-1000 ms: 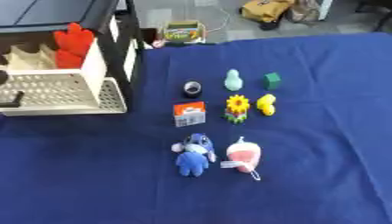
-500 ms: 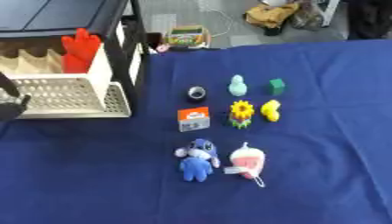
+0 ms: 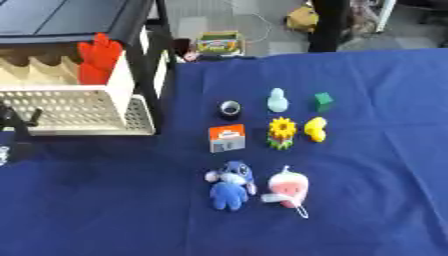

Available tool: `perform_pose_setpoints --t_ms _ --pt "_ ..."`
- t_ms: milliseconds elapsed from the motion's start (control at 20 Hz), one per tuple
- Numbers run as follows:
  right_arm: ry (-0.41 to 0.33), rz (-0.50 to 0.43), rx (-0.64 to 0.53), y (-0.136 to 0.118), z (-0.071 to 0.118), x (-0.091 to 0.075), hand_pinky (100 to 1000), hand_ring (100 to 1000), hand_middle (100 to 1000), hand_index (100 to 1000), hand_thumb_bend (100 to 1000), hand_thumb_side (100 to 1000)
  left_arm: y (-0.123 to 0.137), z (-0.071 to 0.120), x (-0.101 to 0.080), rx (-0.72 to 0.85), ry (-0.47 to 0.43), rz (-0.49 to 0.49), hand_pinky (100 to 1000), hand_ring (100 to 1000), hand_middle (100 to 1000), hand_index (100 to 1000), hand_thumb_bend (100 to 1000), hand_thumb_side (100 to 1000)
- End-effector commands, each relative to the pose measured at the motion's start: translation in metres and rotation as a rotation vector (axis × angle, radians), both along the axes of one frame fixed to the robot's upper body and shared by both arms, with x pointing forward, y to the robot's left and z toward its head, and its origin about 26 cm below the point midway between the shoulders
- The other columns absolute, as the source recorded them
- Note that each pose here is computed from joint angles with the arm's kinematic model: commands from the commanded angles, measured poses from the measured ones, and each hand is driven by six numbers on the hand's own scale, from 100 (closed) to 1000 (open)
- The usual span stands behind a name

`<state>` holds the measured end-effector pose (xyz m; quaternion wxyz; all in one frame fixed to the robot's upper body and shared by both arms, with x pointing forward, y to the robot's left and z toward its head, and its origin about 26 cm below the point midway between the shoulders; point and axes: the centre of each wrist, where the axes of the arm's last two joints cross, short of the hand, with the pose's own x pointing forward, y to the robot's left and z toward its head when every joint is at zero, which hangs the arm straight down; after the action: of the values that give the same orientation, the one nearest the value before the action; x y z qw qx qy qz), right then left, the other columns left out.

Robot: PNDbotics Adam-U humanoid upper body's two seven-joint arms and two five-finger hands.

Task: Pick up objects from table and place into drawer.

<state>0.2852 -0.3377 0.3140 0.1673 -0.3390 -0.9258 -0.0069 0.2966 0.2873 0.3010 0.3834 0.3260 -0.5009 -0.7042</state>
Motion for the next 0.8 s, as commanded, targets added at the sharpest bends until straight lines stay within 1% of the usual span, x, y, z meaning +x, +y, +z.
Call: perform_pose_setpoints --t_ms 50,300,350,400,450,500,550,650,800 --pt "-0.029 -0.015 -0.014 -0.001 0.008 -0.004 682 745 679 806 100 820 0.006 0.007 -0.005 0.013 -0.017 0.018 105 364 412 742 355 1000" --pt "-0.031 -0.017 -0.006 -0.002 0.007 -0.004 681 743 678 805 100 819 0.011 -0.009 -0.005 -0.031 0.041 0.055 122 393 430 751 364 1000" --pt "-0.032 -0.017 -0.004 -0.002 0.007 -0.004 681 743 678 805 100 820 0.012 -0.012 -0.005 -0.034 0.051 0.067 150 434 460 772 319 1000" --pt "-0.033 -0.017 -0.003 -0.002 0.007 -0.004 681 743 678 805 100 820 0.012 -0.015 -0.005 -0.036 0.059 0.079 153 439 462 775 372 1000" --pt "-0.033 -0.018 -0.002 -0.002 0.007 -0.004 680 742 678 805 100 812 0.013 -0.018 -0.005 -0.04 0.069 0.095 192 499 501 819 378 1000" --pt "-0.033 -0.018 -0.002 -0.002 0.007 -0.004 680 741 678 804 100 806 0.014 -0.02 -0.005 -0.044 0.077 0.112 207 518 509 827 379 1000" --pt "-0.033 -0.019 -0.002 -0.002 0.007 -0.004 680 741 678 803 100 799 0.014 -0.022 -0.005 -0.048 0.084 0.129 264 575 535 868 371 1000" --pt "-0.033 -0.02 -0.001 -0.002 0.007 -0.004 680 741 678 803 100 803 0.014 -0.023 -0.005 -0.066 0.094 0.161 307 603 551 914 360 1000" --pt "-0.029 -0.022 0.0 -0.002 0.006 -0.004 679 740 677 803 100 800 0.013 -0.021 -0.005 -0.085 0.091 0.2 317 611 560 922 354 1000"
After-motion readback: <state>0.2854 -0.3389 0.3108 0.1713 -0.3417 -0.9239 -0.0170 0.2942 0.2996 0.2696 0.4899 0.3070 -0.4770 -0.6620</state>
